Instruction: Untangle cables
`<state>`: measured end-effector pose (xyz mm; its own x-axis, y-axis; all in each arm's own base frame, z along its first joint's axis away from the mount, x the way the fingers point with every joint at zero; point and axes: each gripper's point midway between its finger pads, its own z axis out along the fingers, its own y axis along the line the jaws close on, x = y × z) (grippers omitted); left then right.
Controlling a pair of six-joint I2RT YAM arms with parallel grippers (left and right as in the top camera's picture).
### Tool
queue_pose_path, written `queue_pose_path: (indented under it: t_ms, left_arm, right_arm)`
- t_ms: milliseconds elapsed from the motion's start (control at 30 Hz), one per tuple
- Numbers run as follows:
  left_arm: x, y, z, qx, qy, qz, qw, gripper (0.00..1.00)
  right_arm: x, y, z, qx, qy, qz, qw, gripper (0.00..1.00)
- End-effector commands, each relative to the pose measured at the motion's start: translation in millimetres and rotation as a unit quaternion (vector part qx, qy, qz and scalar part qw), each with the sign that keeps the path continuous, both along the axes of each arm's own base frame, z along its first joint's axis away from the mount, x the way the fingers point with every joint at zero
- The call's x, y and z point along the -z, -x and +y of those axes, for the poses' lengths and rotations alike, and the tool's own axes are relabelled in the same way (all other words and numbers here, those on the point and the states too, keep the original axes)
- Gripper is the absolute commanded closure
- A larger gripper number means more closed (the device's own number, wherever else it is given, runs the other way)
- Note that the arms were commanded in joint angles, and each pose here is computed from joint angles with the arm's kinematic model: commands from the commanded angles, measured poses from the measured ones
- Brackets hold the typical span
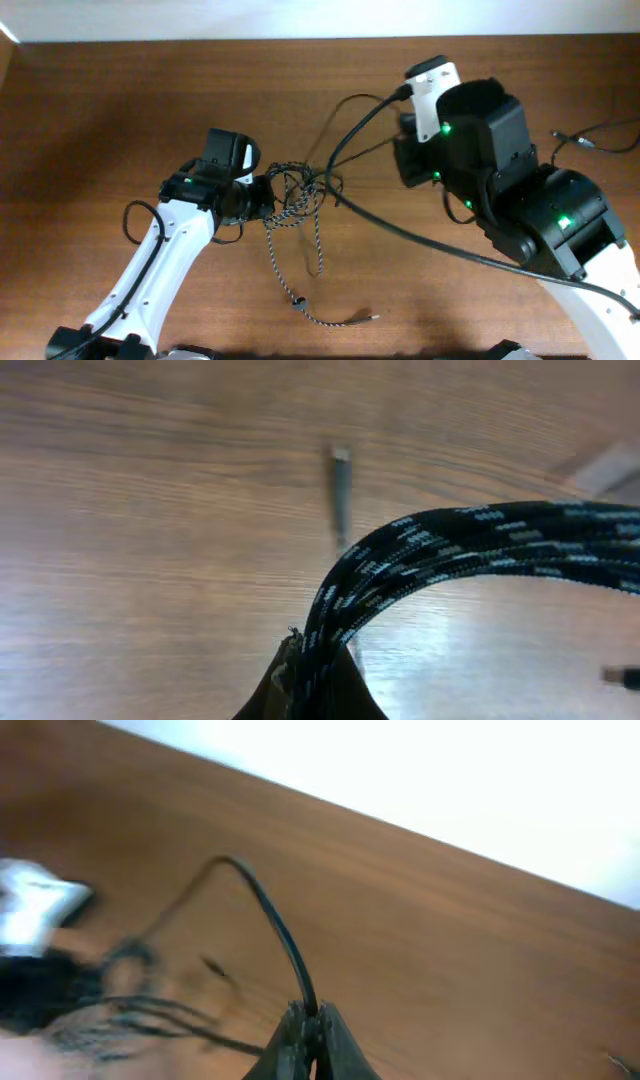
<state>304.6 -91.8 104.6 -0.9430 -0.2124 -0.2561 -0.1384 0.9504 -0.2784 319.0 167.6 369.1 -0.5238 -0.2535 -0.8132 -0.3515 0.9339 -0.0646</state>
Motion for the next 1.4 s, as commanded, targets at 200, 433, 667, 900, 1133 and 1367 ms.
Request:
queue_pose_path:
  t_ms: [200, 433, 667, 900, 1133, 1367]
  left_arm:
    - [18, 26, 107, -0.137, -0.145, 0.071, 0.977, 1.0]
    - [-4, -16, 35, -0.048, 0.084, -0.007, 0.995, 1.0]
    - [-96, -31, 20, 0.09, 0.372, -0.163, 0.909, 1.0]
    - [-96, -33, 26, 0.112, 0.352, -0.192, 0.909, 1.0]
    - [-85, -54, 45, 0.092, 0.274, -0.219, 0.932, 1.0]
    - [-101, -51, 33, 0.122, 0.318, -0.238, 0.91, 1.0]
  right_arm:
    - [2, -18, -135, 0.355, 0.027, -0.025, 0.934, 0.79]
    - [76, -9, -2, 0.08, -0.156, 0.241, 0.955, 0.64]
    - [42, 24, 70, -0.139, -0.28, 0.296, 0.902, 0.65]
    - [60, 24, 135, -0.23, -0.339, 0.383, 0.828, 0.73]
    - [79, 26, 149, -0.157, -0.329, 0.419, 0.832, 0.45]
    - [87, 23, 187, -0.082, -0.351, 0.429, 0.828, 0.55]
